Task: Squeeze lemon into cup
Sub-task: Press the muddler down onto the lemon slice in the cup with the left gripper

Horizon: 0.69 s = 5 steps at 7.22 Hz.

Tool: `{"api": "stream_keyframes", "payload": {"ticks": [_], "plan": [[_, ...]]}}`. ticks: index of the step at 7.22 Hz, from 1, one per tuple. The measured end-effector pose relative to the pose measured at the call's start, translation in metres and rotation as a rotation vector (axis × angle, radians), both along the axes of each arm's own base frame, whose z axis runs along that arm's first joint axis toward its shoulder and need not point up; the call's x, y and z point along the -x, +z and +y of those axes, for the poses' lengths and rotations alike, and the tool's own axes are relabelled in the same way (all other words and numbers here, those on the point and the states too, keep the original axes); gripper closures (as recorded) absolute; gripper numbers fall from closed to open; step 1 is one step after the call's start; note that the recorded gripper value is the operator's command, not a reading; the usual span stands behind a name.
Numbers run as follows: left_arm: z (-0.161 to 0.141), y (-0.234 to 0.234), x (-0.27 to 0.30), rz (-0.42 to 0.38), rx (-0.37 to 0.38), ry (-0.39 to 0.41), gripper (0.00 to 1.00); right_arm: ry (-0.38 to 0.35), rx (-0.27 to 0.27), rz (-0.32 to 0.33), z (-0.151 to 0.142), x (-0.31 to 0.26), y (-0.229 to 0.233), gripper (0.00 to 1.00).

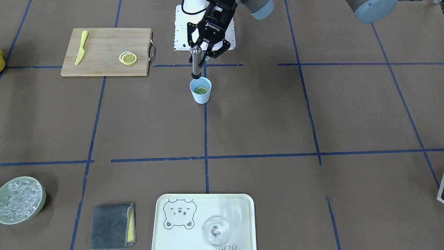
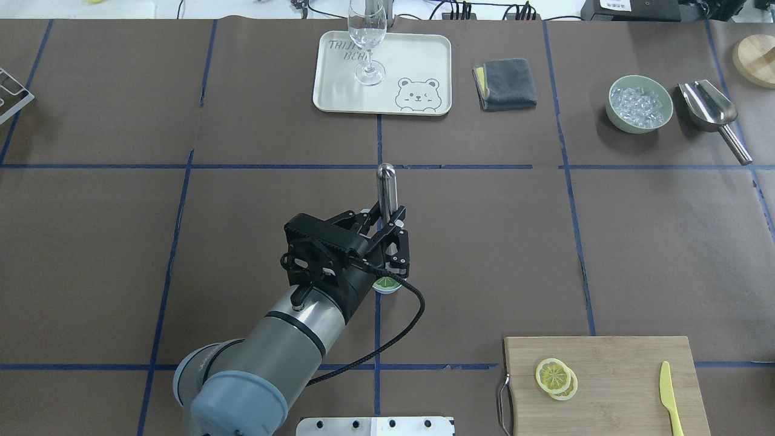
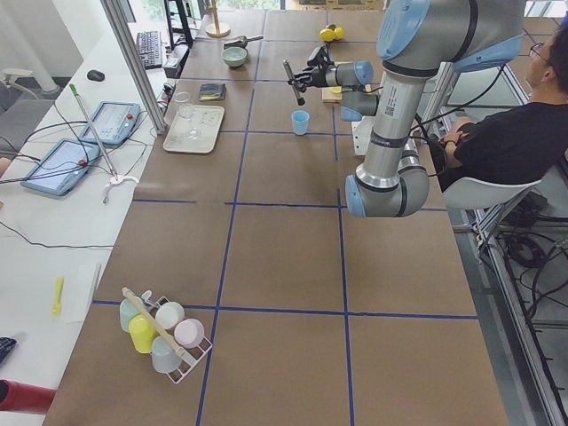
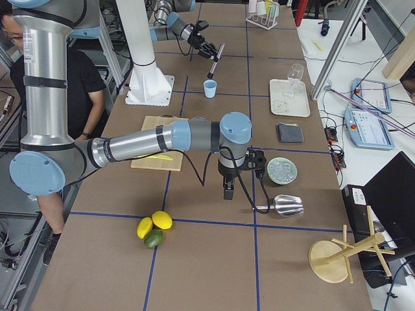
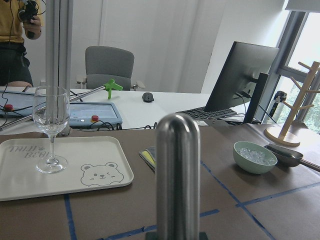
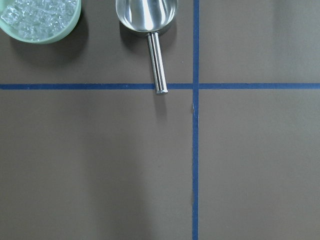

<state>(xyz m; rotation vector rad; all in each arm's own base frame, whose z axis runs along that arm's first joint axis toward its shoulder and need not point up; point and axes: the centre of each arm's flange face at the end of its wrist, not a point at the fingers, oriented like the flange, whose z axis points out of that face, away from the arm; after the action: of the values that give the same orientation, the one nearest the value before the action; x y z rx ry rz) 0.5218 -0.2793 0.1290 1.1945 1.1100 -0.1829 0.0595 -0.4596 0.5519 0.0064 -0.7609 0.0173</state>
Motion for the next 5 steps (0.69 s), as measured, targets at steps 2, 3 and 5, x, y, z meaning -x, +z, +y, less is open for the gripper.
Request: {"api": "stream_keyframes", "payload": {"ticks": [2,3,5], "plan": [[-0.01,0.013,-0.009,-0.031,0.005,-0.013,1.0,0.0,0.0,0.0,0.0,0.0,0.0,0.0],[-0.014,0.019,-0.014,-0.046,0.009,-0.018,1.0,0.0,-0.001,0.0,0.0,0.0,0.0,0.0],[-0.016,0.024,-0.022,-0.061,0.012,-0.018,1.0,-0.001,0.0,0.0,-0.001,0.0,0.0,0.0]]}}
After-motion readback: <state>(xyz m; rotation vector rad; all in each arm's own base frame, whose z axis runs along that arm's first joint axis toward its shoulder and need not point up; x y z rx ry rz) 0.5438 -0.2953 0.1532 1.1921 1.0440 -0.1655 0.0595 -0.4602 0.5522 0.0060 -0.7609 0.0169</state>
